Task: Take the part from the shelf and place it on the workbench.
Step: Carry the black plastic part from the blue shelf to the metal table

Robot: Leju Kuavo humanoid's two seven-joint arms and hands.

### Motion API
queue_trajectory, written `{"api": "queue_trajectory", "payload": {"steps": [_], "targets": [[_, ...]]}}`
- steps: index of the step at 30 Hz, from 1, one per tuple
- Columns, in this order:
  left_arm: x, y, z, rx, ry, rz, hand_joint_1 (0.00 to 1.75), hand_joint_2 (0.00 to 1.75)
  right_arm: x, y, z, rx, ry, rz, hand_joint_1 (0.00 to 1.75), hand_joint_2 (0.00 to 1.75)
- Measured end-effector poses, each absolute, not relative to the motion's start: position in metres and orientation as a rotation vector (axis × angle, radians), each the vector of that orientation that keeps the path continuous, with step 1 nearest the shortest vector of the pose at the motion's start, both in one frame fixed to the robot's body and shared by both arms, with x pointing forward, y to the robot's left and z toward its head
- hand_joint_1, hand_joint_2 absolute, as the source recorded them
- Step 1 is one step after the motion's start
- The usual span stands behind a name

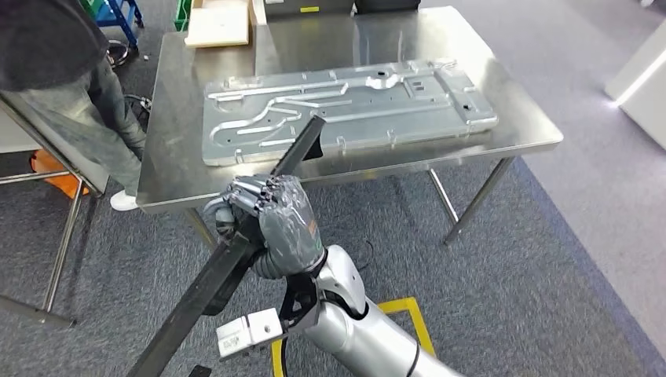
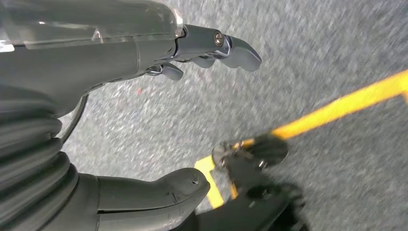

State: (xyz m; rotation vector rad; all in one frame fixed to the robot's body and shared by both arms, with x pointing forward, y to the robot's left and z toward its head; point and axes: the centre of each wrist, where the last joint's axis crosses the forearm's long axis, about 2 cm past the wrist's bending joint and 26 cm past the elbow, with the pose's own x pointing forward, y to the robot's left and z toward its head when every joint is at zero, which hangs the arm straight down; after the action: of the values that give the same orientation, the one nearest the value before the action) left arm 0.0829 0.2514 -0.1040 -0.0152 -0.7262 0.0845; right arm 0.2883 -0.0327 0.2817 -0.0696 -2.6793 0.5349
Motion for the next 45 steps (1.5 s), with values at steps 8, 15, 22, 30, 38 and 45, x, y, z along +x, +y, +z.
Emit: {"api": "queue_trajectory", "payload": {"steps": [8, 15, 22, 30, 38, 45], "targets": [[0.0826, 0.2511, -0.104, -0.016, -0.725, 0.084, 0.0, 1.75, 0.289, -0.0345, 0.2798, -0.071, -2.674, 0.538, 1.75, 1.75], [0.0868, 0.2512, -0.1032, -0.015, -0.733, 0.082, 0.0, 1.75, 0.2886, -0.0345, 0.2799, -0.085, -2.683, 0.534, 1.75, 1.75], [0.0811, 0.2517, -0.1043, -0.023, -0.735, 0.073, 0.0, 1.75, 0.2881, -0.0341, 0.279, -0.09, -2.683, 0.53, 1.75, 1.75], [0.0844, 0.2521, -0.1038, -0.046, -0.76, 0.046, 0.0, 1.75, 0.289, -0.034, 0.2821, -0.108, -2.698, 0.531, 1.75, 1.75], [0.0825, 0.2514, -0.1041, -0.051, -0.761, 0.032, 0.0, 1.75, 0.2898, -0.0352, 0.2811, -0.116, -2.697, 0.536, 1.75, 1.75], [0.0888, 0.2498, -0.1027, -0.055, -0.779, 0.032, 0.0, 1.75, 0.2904, -0.0361, 0.281, -0.126, -2.697, 0.534, 1.75, 1.75]]}}
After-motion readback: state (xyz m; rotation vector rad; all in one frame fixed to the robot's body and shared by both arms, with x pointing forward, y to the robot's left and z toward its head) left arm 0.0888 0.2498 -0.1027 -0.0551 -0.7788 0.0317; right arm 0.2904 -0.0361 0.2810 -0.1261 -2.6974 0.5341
